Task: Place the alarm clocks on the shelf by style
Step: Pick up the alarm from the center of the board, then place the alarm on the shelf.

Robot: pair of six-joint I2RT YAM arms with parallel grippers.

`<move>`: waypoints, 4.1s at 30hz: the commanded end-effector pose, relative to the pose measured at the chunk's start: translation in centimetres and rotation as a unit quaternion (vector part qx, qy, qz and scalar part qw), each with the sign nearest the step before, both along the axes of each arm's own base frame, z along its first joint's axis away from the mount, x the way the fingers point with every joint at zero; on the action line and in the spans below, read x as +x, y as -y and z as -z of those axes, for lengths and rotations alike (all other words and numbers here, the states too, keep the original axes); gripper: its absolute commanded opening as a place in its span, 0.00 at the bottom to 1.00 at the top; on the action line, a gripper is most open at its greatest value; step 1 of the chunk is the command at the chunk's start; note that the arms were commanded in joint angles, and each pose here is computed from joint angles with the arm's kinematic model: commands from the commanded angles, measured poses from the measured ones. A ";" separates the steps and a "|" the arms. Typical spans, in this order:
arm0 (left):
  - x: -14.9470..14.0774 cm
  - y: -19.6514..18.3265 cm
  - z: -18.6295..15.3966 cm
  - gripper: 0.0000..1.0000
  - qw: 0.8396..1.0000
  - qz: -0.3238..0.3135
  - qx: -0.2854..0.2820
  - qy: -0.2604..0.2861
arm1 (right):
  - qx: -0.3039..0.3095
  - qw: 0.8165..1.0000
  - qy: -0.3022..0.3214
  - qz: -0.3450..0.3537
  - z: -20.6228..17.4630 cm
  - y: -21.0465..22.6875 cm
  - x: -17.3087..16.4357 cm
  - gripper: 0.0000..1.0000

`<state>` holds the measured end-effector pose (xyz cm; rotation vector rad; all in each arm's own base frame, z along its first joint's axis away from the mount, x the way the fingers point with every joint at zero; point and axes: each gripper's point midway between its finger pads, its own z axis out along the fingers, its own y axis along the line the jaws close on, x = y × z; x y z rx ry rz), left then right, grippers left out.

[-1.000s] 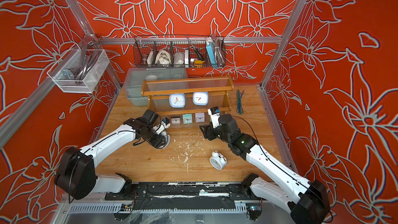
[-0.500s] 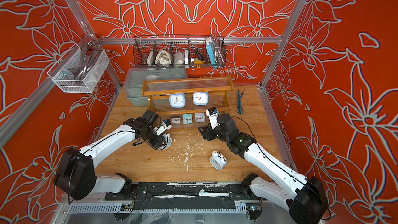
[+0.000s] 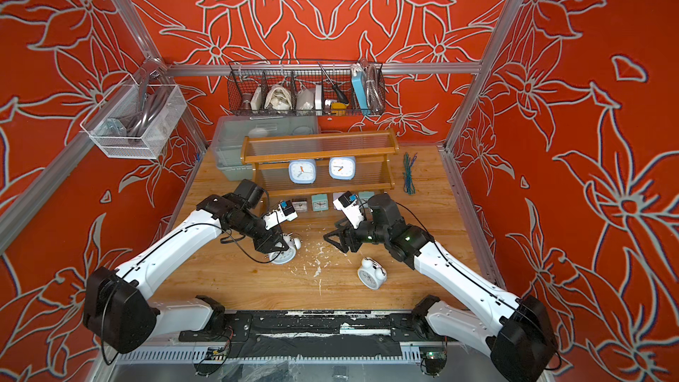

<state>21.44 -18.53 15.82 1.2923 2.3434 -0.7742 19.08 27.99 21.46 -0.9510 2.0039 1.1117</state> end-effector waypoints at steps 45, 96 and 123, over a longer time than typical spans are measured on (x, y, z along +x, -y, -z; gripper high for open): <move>-2.9 4.7 -12.7 0.38 0.948 0.037 -0.313 -0.031 | 0.203 0.975 0.005 -0.093 -2.7 -5.2 -4.7 0.60; 5.1 -7.0 -9.3 0.78 0.942 -0.276 -0.181 0.061 | 0.100 0.981 0.142 -0.086 -13.6 -4.0 8.4 0.30; 3.5 -6.0 -7.2 0.78 0.948 -0.245 -0.203 0.025 | 0.108 0.972 0.156 -0.139 -20.5 -13.0 19.5 0.30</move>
